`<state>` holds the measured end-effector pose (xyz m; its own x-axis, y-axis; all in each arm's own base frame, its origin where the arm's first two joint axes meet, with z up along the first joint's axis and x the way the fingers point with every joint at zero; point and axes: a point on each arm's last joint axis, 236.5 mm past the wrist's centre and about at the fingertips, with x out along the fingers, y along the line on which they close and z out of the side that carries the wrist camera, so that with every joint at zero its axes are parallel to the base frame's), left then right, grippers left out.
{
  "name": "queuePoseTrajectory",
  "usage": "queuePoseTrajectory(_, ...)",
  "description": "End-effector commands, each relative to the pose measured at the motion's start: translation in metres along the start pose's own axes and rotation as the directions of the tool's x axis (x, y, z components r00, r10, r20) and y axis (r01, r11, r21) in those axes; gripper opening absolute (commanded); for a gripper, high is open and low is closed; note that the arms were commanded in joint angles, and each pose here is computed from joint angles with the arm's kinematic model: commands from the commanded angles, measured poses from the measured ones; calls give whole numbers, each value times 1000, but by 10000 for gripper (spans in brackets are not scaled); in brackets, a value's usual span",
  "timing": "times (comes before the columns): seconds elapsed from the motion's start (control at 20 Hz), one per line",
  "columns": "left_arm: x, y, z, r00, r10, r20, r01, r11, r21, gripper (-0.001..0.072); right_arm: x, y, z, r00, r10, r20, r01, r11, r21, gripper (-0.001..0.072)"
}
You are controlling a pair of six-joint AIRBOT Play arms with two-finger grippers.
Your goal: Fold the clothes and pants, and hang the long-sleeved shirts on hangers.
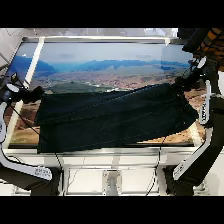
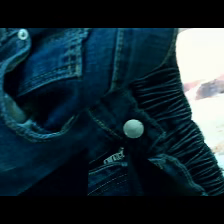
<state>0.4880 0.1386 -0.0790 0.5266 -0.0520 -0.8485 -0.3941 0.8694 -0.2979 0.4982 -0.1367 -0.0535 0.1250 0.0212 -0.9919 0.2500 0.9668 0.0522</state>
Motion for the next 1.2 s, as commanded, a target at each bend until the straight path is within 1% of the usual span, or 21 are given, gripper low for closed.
queuePoseTrajectory(0.0, 18, -5, 12, 1000, -11, 29, 10, 1000, 18, 285, 0, 8, -3, 999, 32, -11, -32, 999, 2, 268)
queuePoseTrajectory(0.1, 22, -11, 19, 998, -13, 65, 11, 999, 33, 137, 0, 10, -3, 999, 39, -11, -39, 999, 3, 268)
queuePoseTrajectory(0.15, 26, -15, 19, 997, -15, 71, 13, 999, 38, 96, -1, 12, -3, 999, 48, -10, -48, 999, 4, 268)
queuePoseTrajectory(0.2, 30, -19, 16, 998, -18, 65, 15, 999, 46, 94, 0, 14, -2, 998, 55, -10, -55, 998, 7, 267)
queuePoseTrajectory(0.3, 37, -26, 8, 999, -24, 42, 22, 998, 57, 33, -1, 15, -3, 998, 62, -11, -62, 998, 8, 267)
queuePoseTrajectory(0.45, 33, -30, 11, 999, -31, 39, 29, 998, 61, 32, -1, 15, -2, 998, 62, -10, -62, 998, 8, 268)
queuePoseTrajectory(0.55, 20, -30, 27, 996, -33, 77, 28, 997, 66, 31, -1, 15, -2, 998, 61, -10, -61, 998, 7, 280)
queuePoseTrajectory(0.6, 11, -29, 38, 994, -29, 108, 21, 997, 75, 30, -1, 15, -2, 998, 59, -9, -59, 998, 7, 346)
queuePoseTrajectory(0.7, -6, -26, 59, 987, -15, 163, -1, 995, 99, 30, 0, 13, -2, 998, 54, -9, -54, 999, 6, 375)
queuePoseTrajectory(0.85, -26, -16, 76, 977, 18, 213, -43, 992, 117, 32, 0, 12, -2, 999, 49, -9, -49, 999, 6, 375)
queuePoseTrajectory(0.95, -23, -8, 63, 987, 25, 157, -43, 993, 114, 45, 0, 14, -2, 998, 54, -9, -54, 999, 7, 375)
queuePoseTrajectory(1.05, -14, -2, 46, 996, 29, 85, -40, 990, 132, 267, 0, 15, -3, 998, 56, -13, -56, 998, 5, 375)
queuePoseTrajectory(1.15, -3, 3, 28, 999, 32, 14, -34, 991, 126, 265, 0, 15, -3, 998, 56, -14, -56, 998, 6, 375)
